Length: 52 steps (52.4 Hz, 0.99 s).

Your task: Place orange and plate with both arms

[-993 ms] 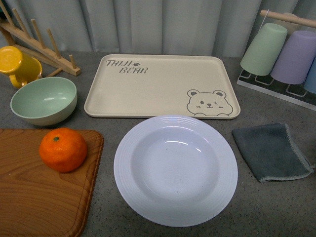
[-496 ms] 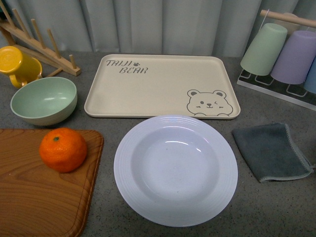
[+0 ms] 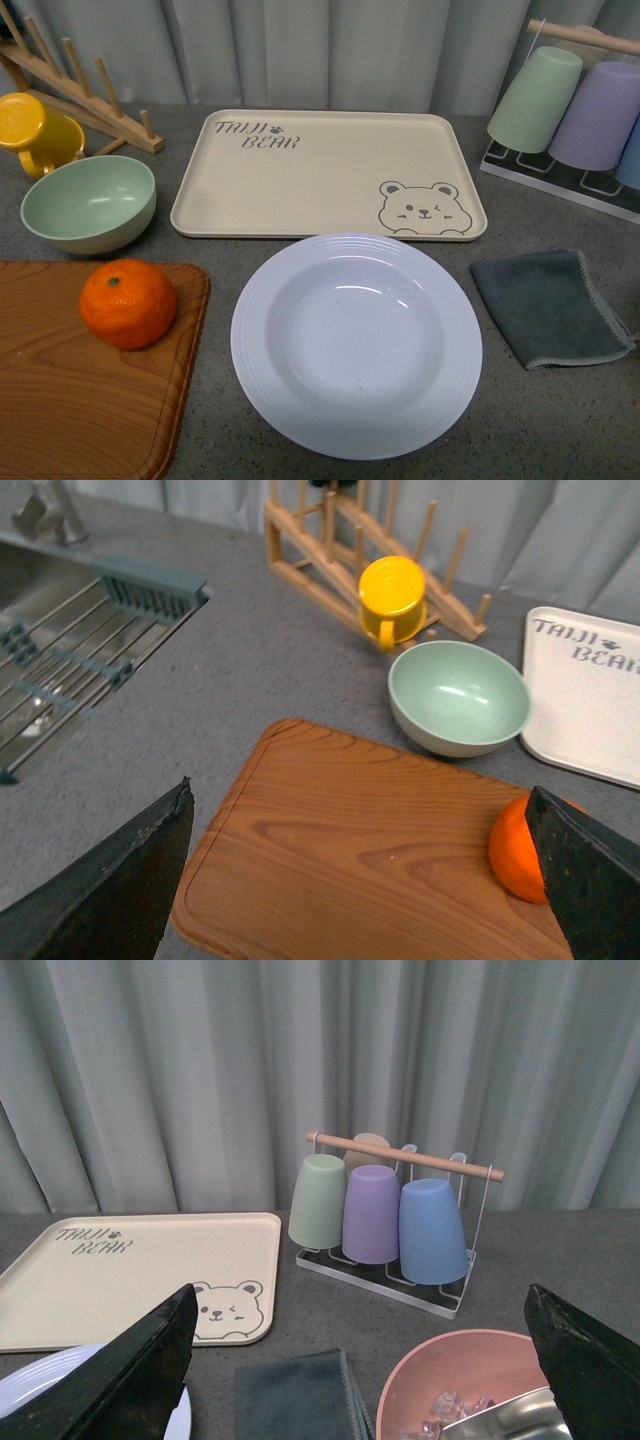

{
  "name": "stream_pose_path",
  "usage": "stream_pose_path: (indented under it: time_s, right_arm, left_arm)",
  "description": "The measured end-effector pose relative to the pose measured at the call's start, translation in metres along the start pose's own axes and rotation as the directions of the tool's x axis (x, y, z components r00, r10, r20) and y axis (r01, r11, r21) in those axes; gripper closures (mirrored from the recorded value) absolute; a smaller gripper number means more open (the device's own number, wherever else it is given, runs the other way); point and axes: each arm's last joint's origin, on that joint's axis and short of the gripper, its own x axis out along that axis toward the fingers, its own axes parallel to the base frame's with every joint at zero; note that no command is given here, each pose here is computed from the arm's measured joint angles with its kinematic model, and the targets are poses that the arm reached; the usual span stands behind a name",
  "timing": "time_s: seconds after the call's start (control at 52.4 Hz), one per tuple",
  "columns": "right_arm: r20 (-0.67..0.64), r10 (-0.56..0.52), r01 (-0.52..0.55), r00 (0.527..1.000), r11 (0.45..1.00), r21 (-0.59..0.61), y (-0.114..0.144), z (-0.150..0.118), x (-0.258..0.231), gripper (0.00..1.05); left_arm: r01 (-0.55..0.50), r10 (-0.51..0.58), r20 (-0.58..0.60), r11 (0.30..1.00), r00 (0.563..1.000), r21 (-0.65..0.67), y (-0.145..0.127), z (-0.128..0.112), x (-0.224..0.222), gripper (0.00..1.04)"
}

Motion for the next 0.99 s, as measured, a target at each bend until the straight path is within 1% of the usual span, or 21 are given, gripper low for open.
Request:
stream_pose_path:
  time_s: [0.057,0.172,0.286,0.325,0.401,0.439,0.515,0.649,0.783,0.84,0.916,0.993]
  right_arm:
    - [0.0,0.0,0.0,1.0,1.0,0.0,0.0,0.0,0.0,0.09]
    - [0.0,0.0,0.0,1.0,1.0,0.0,0.0,0.0,0.0,0.09]
    - [0.0,0.0,0.0,1.0,1.0,0.0,0.0,0.0,0.0,0.09]
    - [0.0,0.0,0.0,1.0,1.0,0.0,0.0,0.0,0.0,0.09]
    - [0.0,0.0,0.0,1.0,1.0,0.0,0.0,0.0,0.0,0.09]
    - [0.0,0.0,0.0,1.0,1.0,0.0,0.0,0.0,0.0,0.09]
    - [0.0,0.0,0.0,1.0,1.0,0.0,0.0,0.0,0.0,0.09]
    - [0.0,0.0,0.0,1.0,1.0,0.0,0.0,0.0,0.0,0.09]
    - [0.0,0.0,0.0,1.0,1.0,0.0,0.0,0.0,0.0,0.09]
    - [0.0,0.0,0.0,1.0,1.0,0.0,0.0,0.0,0.0,0.09]
    - [0.0,0.0,0.0,1.0,1.0,0.0,0.0,0.0,0.0,0.09]
    - [0.0,0.0,0.0,1.0,1.0,0.0,0.0,0.0,0.0,0.09]
  left_arm:
    - [-0.009,0.009,-0.033,1.0,0.999,-0.007,-0.001,0.003,0.005,0.06]
    - [0.018,-0.019,-0.058,1.0,0.998,-0.025,-0.009,0.013,0.017,0.06]
    - [0.098,-0.098,-0.116,0.995,0.988,-0.007,-0.027,0.021,0.042,0.06]
    - [0.125,-0.124,-0.155,0.992,0.98,0.0,-0.034,0.02,0.052,0.06]
    - [0.148,-0.144,-0.241,0.989,0.96,0.002,-0.048,0.016,0.072,0.06]
    - [0.158,-0.153,-0.262,0.987,0.953,-0.003,-0.054,0.015,0.081,0.06]
    - [0.211,-0.217,-0.299,0.976,0.929,-0.053,-0.065,0.015,0.094,0.06]
    - [0.249,-0.251,-0.349,0.967,0.903,-0.052,-0.084,0.012,0.111,0.06]
    - [0.279,-0.271,-0.402,0.959,0.875,-0.039,-0.093,0.004,0.118,0.06]
    - [0.291,-0.277,-0.432,0.956,0.858,-0.036,-0.096,0.0,0.121,0.06]
    - [0.322,-0.303,-0.483,0.946,0.822,-0.046,-0.1,-0.004,0.126,0.06]
    - [0.337,-0.316,-0.499,0.94,0.807,-0.051,-0.102,-0.007,0.128,0.06]
